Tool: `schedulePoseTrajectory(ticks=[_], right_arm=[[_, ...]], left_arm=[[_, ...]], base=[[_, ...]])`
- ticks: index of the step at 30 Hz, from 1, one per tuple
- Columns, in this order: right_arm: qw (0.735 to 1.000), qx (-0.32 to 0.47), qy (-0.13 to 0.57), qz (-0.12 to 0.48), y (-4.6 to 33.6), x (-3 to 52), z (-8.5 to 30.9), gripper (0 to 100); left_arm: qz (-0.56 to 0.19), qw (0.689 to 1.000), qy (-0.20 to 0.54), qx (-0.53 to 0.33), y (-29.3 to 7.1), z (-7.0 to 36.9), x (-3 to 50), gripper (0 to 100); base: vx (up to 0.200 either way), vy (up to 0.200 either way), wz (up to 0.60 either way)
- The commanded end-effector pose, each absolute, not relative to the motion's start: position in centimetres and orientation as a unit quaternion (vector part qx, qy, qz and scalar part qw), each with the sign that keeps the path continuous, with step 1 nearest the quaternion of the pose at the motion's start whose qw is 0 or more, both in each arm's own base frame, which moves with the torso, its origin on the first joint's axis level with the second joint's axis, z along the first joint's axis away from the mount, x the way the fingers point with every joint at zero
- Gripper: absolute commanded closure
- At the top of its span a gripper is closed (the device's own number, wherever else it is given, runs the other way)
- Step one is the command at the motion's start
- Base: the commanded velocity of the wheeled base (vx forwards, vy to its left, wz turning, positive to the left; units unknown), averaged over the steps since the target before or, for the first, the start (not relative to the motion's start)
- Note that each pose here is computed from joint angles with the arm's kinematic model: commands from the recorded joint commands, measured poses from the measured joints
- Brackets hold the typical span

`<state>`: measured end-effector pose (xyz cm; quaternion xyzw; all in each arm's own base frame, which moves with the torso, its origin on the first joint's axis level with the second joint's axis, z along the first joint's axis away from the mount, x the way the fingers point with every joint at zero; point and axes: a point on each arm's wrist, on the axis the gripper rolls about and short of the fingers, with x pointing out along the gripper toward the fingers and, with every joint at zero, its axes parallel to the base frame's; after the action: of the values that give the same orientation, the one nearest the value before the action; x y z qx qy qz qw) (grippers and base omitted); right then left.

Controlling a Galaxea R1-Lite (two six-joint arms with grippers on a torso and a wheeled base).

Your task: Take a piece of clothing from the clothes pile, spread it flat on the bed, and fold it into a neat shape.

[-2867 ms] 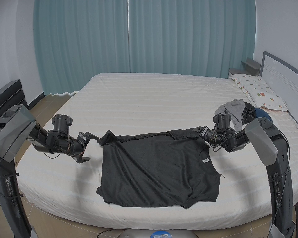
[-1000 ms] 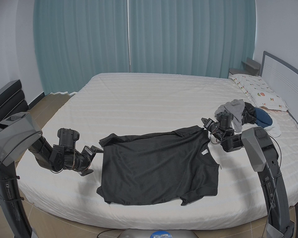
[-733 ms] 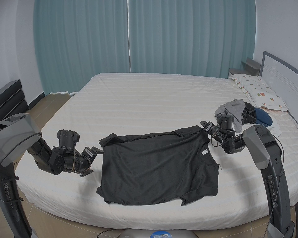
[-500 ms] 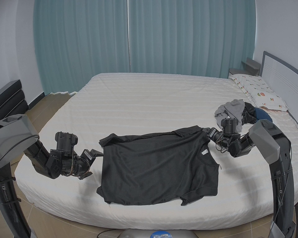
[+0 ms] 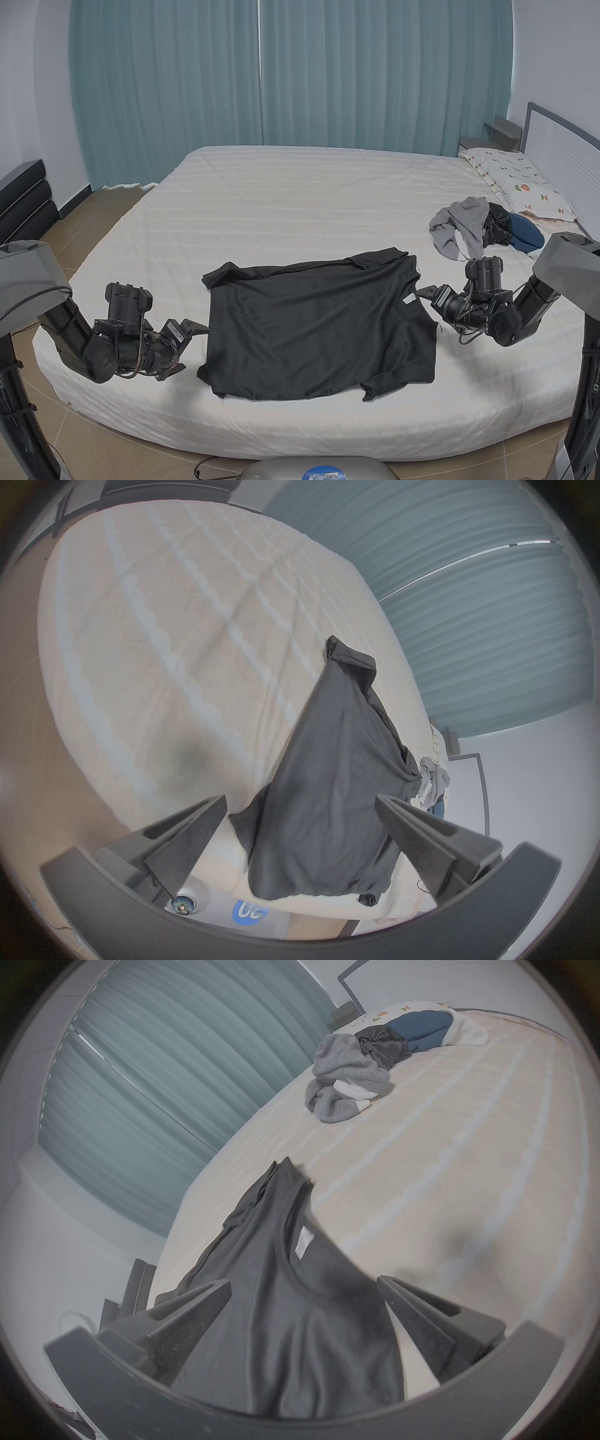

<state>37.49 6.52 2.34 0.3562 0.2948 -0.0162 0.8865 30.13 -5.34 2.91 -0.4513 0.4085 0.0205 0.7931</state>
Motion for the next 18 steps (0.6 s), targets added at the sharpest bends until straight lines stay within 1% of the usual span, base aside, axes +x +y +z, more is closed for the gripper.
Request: schedulePoseTrajectory(ticks=[1,4,10,18], right_arm=[[0.879,0.365,0.307,-0.002,6.6,35.1,2.0,0],[0.877,0.366,0.312,0.000,6.5,35.0,1.8,0],[0.876,0.364,0.316,0.000,6.7,34.8,1.5,0],[0.877,0.360,0.319,-0.001,6.7,34.8,1.3,0]], left_arm=[[0.012,0.794,0.419,-0.441,-6.2,2.2,29.1,0],[0.009,0.795,0.426,-0.432,-7.0,1.8,29.0,0],[0.042,0.819,0.415,-0.393,-9.4,0.0,29.7,0],[0.037,0.828,0.400,-0.391,-9.8,-0.3,30.6,0]], base=[[0.000,0.000,0.00],[0.000,0.000,0.00],[0.000,0.000,0.00],[0.000,0.000,0.00]])
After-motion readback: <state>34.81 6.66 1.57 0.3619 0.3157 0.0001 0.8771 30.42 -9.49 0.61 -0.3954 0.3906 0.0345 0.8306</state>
